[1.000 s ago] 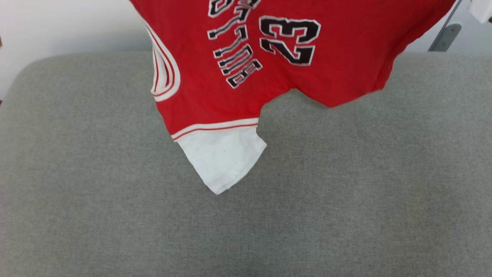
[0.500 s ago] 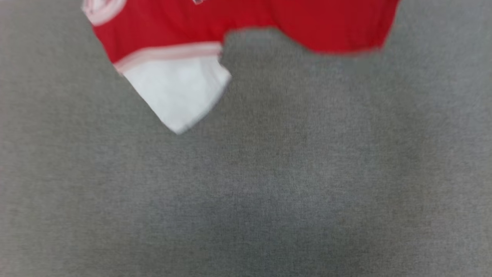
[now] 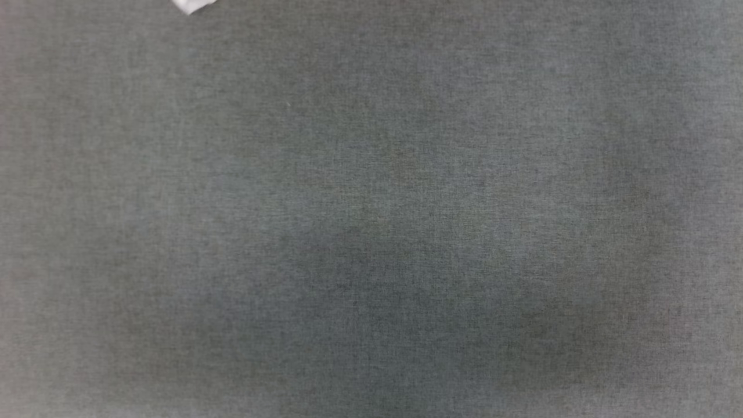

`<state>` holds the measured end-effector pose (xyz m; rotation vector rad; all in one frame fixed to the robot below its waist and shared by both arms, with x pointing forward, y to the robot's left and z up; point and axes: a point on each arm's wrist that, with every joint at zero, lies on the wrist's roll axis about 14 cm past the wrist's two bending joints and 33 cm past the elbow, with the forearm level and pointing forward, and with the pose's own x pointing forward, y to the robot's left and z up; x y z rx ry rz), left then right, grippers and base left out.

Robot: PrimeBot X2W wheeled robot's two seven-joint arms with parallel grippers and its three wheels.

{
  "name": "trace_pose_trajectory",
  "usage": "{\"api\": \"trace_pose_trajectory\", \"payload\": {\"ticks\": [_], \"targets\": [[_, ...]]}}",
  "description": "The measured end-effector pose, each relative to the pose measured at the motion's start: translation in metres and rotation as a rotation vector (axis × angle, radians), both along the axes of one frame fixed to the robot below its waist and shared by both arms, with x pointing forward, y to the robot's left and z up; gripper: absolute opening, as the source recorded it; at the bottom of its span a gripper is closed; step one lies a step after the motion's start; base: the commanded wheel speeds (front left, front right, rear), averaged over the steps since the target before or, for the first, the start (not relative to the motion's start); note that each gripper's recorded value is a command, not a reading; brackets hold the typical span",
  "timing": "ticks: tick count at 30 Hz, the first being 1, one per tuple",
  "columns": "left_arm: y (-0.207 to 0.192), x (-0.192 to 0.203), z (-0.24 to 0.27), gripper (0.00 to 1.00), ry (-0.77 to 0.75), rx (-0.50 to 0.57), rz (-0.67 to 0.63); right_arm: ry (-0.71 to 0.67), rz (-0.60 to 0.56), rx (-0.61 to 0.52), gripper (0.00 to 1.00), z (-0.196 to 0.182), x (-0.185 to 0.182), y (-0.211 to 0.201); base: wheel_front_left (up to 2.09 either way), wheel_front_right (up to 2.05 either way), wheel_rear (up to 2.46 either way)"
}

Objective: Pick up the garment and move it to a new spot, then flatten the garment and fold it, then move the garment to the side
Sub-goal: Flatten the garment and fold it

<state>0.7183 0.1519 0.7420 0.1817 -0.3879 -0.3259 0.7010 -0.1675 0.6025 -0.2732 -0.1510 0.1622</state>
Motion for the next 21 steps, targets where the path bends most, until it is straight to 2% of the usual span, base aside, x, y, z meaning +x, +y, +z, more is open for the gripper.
{"api": "trace_pose_trajectory", "payload": {"ticks": [6, 13, 17, 21], "targets": [[0.02, -0.02, -0.106, 0.0, 0.375, 0.1, 0.013, 0.238, 0.02, 0.019, 0.0, -0.071, -0.022, 0.008, 0.0, 0.0, 0.0], [0.055, -0.092, -0.208, 0.0, 0.82, 0.11, 0.034, 0.491, 0.037, 0.09, 0.0, -0.123, -0.071, 0.011, 0.0, 0.0, 0.0], [0.062, -0.144, -0.24, 0.0, 0.996, 0.124, 0.031, 0.623, 0.073, 0.148, 0.0, -0.137, -0.107, 0.016, 0.0, 0.0, 0.0], [0.059, -0.195, -0.254, 0.0, 1.109, 0.112, 0.027, 0.761, 0.098, 0.181, 0.0, -0.152, -0.151, 0.011, 0.0, 0.0, 0.0]]}}
